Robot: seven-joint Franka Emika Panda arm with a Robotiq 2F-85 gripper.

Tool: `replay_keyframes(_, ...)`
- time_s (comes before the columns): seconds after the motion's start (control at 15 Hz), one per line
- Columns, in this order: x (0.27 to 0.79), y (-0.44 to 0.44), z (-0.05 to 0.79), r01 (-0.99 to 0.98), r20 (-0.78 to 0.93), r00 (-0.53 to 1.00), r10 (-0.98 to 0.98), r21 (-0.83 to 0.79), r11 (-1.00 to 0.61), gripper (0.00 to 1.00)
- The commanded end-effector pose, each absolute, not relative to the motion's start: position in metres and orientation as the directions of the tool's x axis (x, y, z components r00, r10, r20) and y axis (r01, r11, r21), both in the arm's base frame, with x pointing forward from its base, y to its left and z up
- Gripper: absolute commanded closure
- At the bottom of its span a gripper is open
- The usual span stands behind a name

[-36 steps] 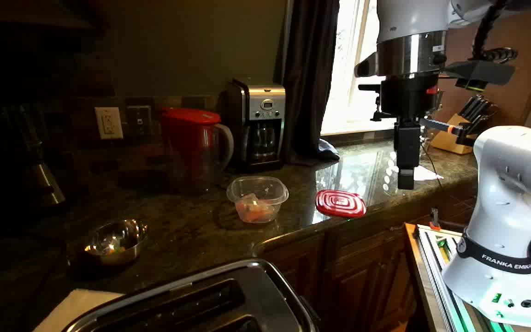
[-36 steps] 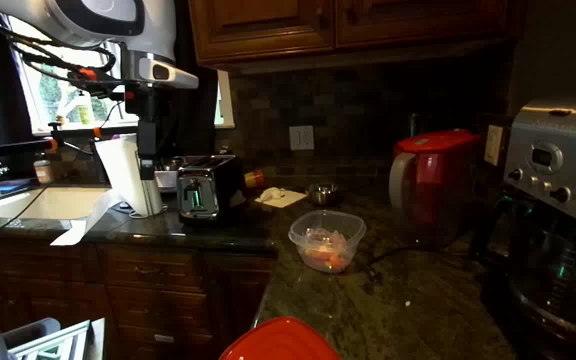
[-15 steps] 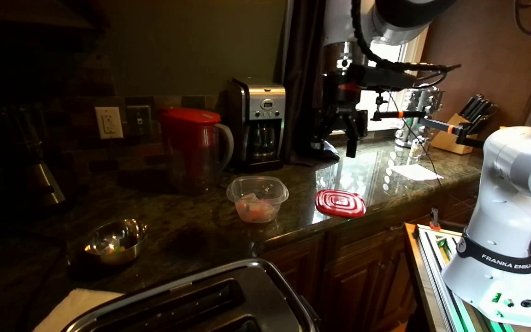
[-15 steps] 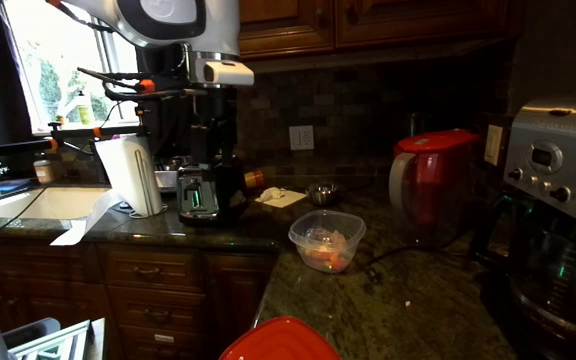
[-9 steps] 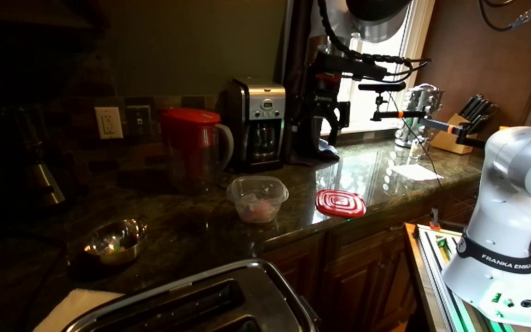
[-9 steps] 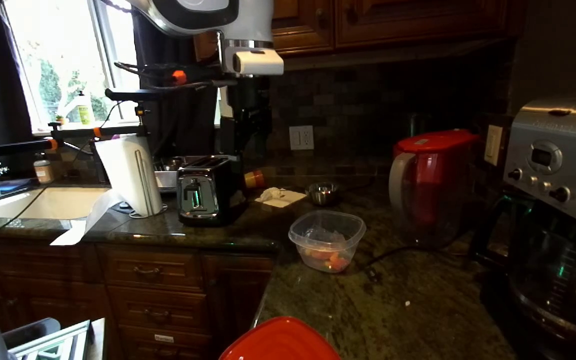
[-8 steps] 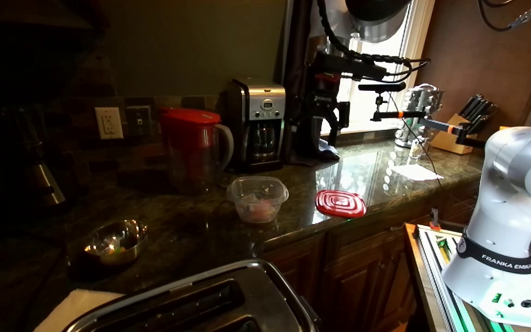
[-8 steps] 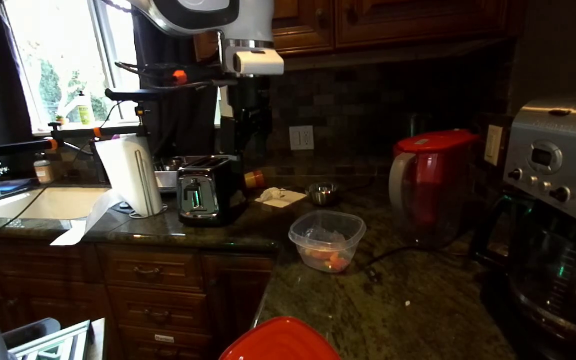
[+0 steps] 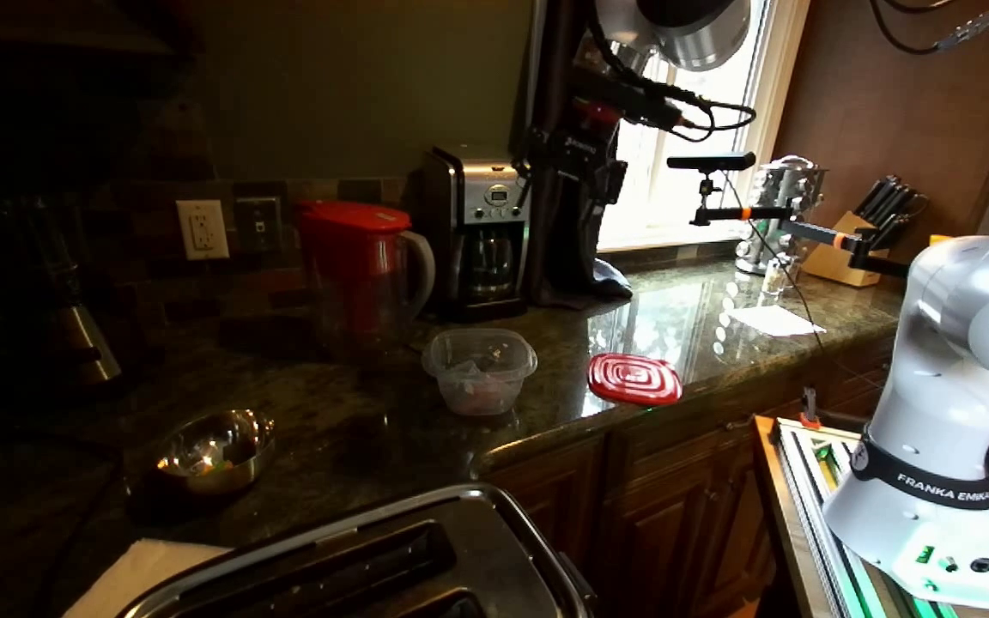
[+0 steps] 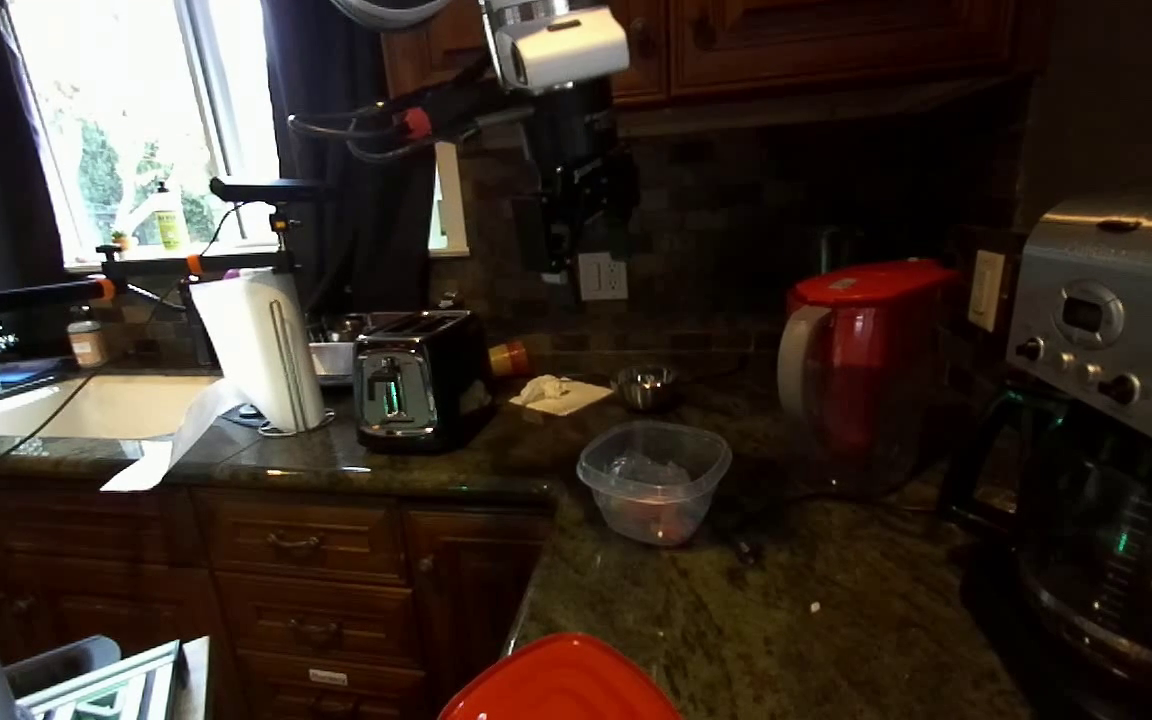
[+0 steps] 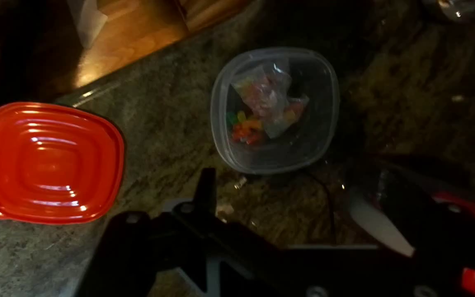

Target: Remove the red lid from the jug.

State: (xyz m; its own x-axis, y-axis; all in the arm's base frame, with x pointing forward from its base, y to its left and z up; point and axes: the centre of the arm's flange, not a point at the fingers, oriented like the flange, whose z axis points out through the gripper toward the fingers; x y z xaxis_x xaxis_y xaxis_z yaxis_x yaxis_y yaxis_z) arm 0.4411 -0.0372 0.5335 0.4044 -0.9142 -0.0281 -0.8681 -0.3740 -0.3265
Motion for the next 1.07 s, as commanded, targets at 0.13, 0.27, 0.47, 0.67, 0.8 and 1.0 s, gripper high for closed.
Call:
replay_keyframes(0.13, 0.484, -0.066, 0.539, -0.884, -0.023, 0.129, -0.991, -0.455, -0.105, 0.00)
replay_keyframes(0.27, 0.496, -0.064, 0.542, -0.876, 0.040, 0.032, -0.999, -0.480, -0.047, 0.00)
replay_keyframes(0.47, 0.488, -0.067, 0.541, -0.868, 0.022, 0.082, -0.996, -0.490, -0.082, 0.00)
replay_keyframes(0.67, 0.493, -0.063, 0.542, -0.808, -0.078, 0.019, -0.997, -0.588, 0.030, 0.00)
replay_keyframes(0.8, 0.496, -0.067, 0.555, -0.757, -0.141, 0.001, -0.990, -0.647, 0.091, 0.00)
replay_keyframes(1.0, 0.495, -0.076, 0.554, -0.674, -0.254, 0.041, -0.966, -0.721, 0.161, 0.00)
